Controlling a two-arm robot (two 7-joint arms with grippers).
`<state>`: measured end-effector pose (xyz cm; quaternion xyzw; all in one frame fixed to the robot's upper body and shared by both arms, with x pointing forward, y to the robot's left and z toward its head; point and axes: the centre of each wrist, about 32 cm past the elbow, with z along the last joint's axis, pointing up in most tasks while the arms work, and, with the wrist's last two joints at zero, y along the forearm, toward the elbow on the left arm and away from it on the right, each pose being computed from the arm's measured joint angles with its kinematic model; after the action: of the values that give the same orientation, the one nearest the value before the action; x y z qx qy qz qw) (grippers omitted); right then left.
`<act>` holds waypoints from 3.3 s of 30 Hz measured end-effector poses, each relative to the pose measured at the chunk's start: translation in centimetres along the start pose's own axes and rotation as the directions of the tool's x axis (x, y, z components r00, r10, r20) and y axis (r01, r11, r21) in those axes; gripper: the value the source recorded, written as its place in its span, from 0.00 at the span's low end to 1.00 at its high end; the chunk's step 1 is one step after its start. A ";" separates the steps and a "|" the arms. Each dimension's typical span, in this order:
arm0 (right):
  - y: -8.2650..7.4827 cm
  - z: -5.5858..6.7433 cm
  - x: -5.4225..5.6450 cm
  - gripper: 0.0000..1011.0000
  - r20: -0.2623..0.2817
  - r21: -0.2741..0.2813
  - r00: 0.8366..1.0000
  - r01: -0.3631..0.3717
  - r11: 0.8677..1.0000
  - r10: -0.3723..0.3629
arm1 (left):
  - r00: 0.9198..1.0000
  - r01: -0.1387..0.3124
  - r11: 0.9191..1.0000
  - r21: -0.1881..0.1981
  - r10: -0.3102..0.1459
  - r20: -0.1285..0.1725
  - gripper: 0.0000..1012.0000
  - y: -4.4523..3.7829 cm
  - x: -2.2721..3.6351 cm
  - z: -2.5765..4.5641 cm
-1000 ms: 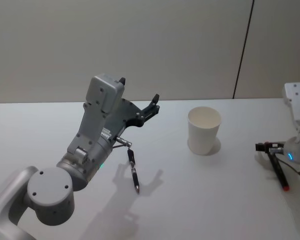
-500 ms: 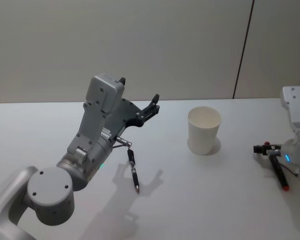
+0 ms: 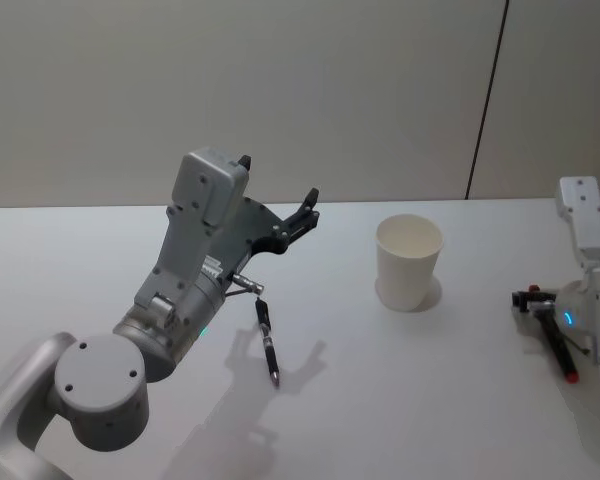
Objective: Place the pen into the pen holder.
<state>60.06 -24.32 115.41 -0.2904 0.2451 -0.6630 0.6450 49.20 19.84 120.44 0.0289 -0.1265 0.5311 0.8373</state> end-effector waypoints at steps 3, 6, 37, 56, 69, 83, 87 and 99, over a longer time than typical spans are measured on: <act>0.1 0.0 0.0 0.49 -0.001 -0.001 1.000 -0.003 1.000 0.003 | 1.000 0.000 1.000 0.000 0.000 0.000 0.99 0.00 0.00 0.00; 0.3 -0.1 -0.1 0.39 -0.002 -0.001 1.000 -0.006 1.000 0.006 | 1.000 0.000 1.000 0.000 0.000 0.000 0.99 0.00 0.00 0.00; -0.6 -0.1 0.1 0.16 -0.034 0.179 0.998 -0.047 0.983 0.054 | 1.000 0.000 1.000 0.000 0.000 0.000 0.99 0.00 0.00 0.00; -3.0 0.1 -0.4 0.16 -0.011 0.435 0.997 -0.069 0.898 0.082 | 1.000 0.000 1.000 0.000 0.000 0.000 0.99 0.00 0.00 0.00; -3.9 0.3 -2.0 0.16 0.038 0.618 0.993 -0.109 0.778 0.108 | 1.000 0.000 1.000 0.000 0.000 0.000 0.99 0.00 0.00 0.00; -3.2 1.1 -4.3 0.16 0.114 0.775 0.982 -0.181 0.605 0.147 | 1.000 0.000 1.000 0.000 0.000 0.000 0.99 0.00 0.00 0.00; -2.7 1.2 -5.0 0.16 0.139 0.809 0.979 -0.200 0.552 0.152 | 1.000 0.000 1.000 0.000 0.000 0.000 0.99 0.00 0.00 0.00; -0.2 1.1 -7.5 0.16 0.206 0.883 0.967 -0.250 0.398 0.150 | 1.000 0.000 1.000 0.000 0.000 0.000 0.99 0.00 0.00 0.00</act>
<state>60.67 -16.74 115.84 0.1015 -0.1459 -0.5939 0.7846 49.20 19.84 120.44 0.0289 -0.1265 0.5311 0.8373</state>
